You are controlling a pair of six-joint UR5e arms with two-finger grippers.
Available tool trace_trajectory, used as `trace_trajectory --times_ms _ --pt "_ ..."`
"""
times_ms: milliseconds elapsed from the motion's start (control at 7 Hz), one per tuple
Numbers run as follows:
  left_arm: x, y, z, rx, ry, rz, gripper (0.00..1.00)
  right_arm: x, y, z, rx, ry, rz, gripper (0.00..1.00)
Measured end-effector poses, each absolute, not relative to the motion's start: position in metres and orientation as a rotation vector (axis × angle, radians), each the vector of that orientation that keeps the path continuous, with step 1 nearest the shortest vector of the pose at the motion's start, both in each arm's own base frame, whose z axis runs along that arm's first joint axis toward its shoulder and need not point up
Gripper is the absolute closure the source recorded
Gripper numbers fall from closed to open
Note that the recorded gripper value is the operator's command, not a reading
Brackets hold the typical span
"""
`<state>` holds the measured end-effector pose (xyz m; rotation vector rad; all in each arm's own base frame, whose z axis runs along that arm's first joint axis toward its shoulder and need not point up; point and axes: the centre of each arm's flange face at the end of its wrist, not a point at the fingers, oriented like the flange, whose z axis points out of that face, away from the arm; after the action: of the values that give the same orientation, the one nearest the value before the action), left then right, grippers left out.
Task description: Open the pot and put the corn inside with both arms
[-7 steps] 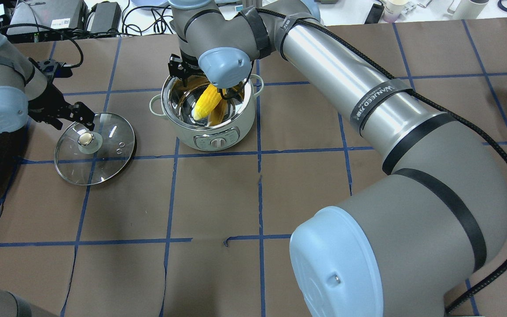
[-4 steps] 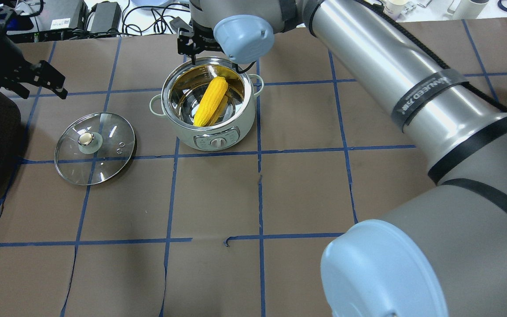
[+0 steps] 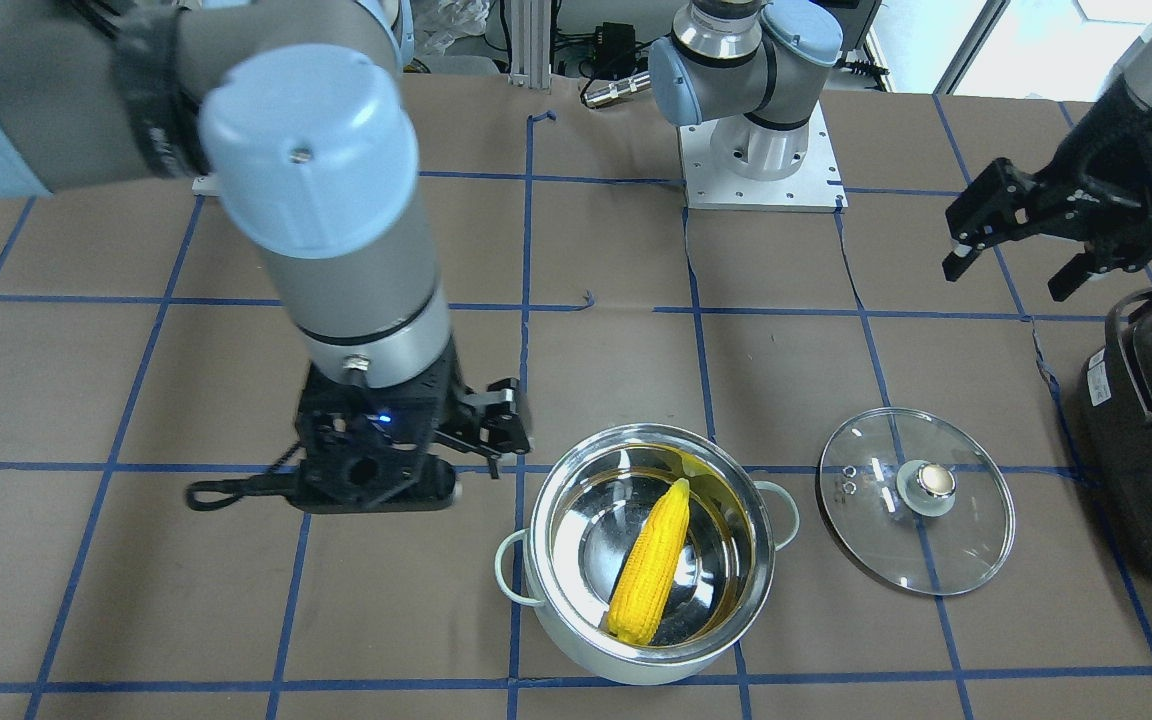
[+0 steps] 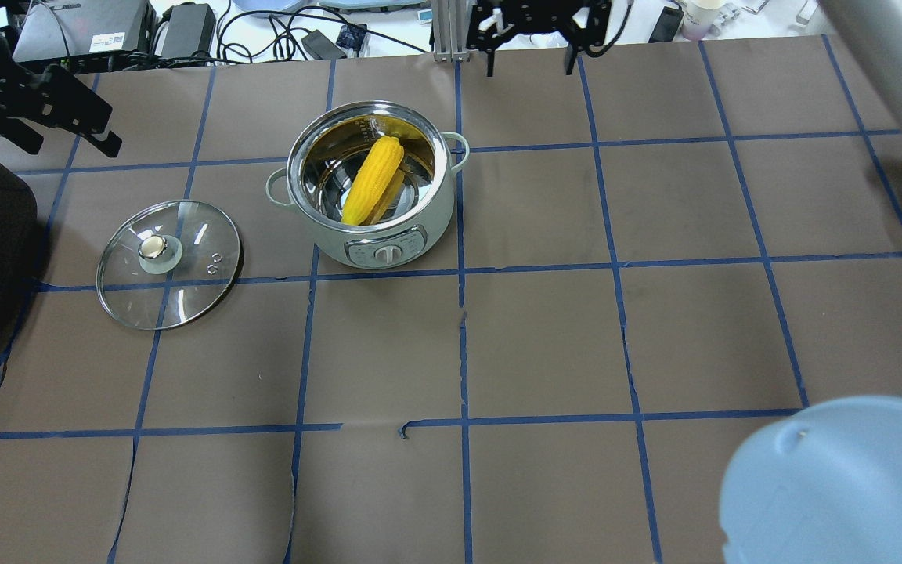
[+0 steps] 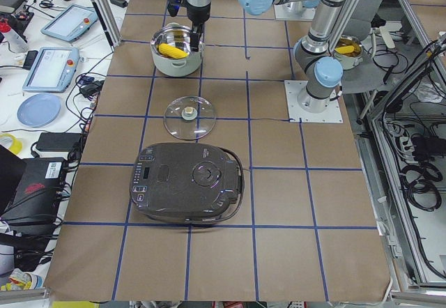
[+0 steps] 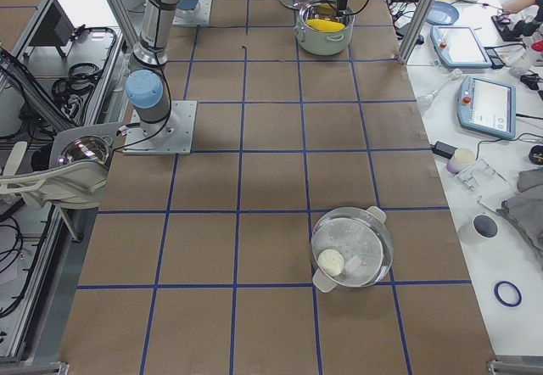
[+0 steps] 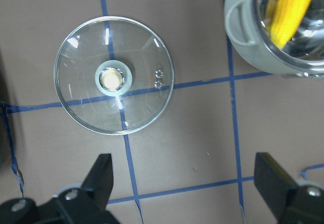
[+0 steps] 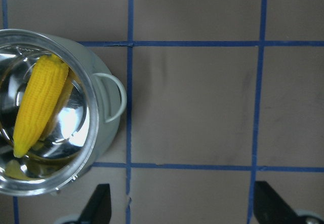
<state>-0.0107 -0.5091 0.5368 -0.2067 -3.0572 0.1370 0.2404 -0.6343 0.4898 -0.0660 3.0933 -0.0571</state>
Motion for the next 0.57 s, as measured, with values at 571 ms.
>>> trace_trajectory --times_ms 571 --pt "-0.120 -0.483 0.544 -0.193 -3.116 0.109 0.00 0.139 -0.538 0.513 -0.147 3.105 -0.125 0.00"
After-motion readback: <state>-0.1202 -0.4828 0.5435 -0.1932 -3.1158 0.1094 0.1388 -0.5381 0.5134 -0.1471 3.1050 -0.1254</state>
